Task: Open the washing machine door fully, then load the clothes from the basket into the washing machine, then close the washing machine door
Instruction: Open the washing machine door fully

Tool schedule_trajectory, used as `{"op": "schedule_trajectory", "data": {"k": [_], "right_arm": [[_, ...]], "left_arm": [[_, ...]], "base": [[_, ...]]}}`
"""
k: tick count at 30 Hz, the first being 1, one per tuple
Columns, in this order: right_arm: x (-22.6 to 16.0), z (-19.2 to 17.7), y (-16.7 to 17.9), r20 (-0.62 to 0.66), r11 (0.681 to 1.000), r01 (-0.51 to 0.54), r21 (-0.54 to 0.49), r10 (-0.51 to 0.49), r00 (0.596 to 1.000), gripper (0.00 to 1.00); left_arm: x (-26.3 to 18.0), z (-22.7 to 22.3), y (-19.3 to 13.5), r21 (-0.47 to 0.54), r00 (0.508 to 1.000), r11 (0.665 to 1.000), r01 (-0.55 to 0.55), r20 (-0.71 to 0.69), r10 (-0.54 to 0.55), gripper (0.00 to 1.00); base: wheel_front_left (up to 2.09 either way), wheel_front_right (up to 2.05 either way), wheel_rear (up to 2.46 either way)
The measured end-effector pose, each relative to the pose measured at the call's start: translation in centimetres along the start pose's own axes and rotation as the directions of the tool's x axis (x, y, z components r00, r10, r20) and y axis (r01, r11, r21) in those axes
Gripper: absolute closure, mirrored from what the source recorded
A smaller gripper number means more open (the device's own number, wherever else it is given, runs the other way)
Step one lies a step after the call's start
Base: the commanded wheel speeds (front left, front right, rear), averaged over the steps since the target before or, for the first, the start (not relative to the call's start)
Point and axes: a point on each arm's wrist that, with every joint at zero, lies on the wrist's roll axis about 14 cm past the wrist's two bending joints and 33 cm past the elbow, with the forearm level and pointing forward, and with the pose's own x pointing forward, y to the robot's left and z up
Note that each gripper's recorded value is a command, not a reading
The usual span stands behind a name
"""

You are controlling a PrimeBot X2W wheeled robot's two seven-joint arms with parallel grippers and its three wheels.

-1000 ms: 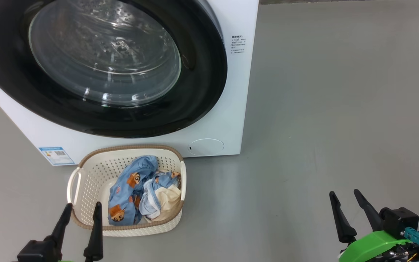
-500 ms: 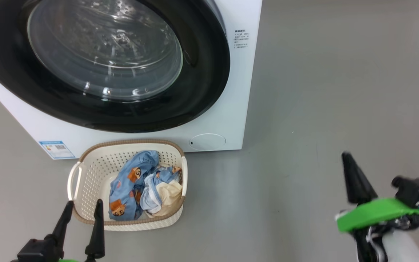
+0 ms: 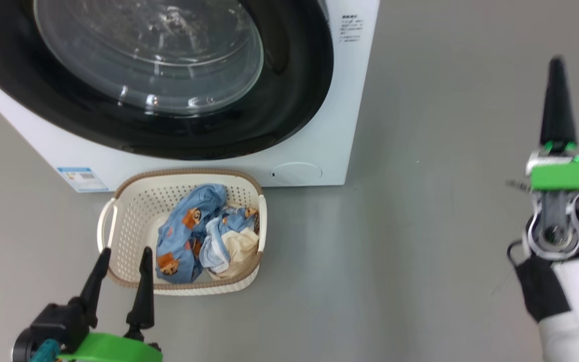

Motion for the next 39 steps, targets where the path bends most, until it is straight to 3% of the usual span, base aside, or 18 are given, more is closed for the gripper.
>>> {"op": "schedule_trajectory", "data": {"k": [5,8,12,16,23,29,39], "right_arm": [[3.2,-0.6,1.9,0.005,0.982,-0.047,0.185,0.046,0.999,1.00],[5.2,-1.1,3.0,-0.009,0.930,-0.053,0.365,0.061,0.998,1.00],[7.7,-1.6,4.1,-0.078,0.914,-0.090,0.396,0.131,0.988,1.00],[8.9,-5.0,5.4,-0.227,0.884,-0.079,0.460,0.203,0.953,1.00],[9.9,-11.1,4.9,-0.503,0.902,-0.023,0.431,0.262,0.824,1.00],[9.9,-15.2,4.4,-0.647,0.912,0.007,0.410,0.285,0.707,1.00],[11.0,-19.3,2.7,-0.728,0.913,0.050,0.404,0.288,0.622,1.00]], "left_arm": [[0.9,0.1,0.3,-0.004,1.000,1.000,-0.008,0.006,0.008,0.00],[1.2,0.0,0.5,-0.006,1.000,1.000,-0.014,0.003,0.014,0.00],[1.7,-0.2,0.6,-0.020,1.000,1.000,-0.018,0.003,0.018,0.00],[2.1,-0.3,1.2,-0.023,0.999,0.999,-0.036,0.000,0.036,0.00],[2.4,-1.0,2.0,-0.025,0.998,0.998,-0.057,-0.018,0.056,0.00],[2.6,-1.8,2.5,-0.037,0.997,0.997,-0.073,-0.040,0.071,0.00],[3.6,-2.8,3.3,-0.052,0.994,0.994,-0.094,-0.060,0.091,0.00]], "base": [[0.00,0.00,0.00],[0.00,0.00,0.00],[0.00,0.00,0.00],[0.00,0.00,0.00],[0.00,0.00,0.00],[0.00,0.00,0.00],[0.00,0.00,0.00]]}}
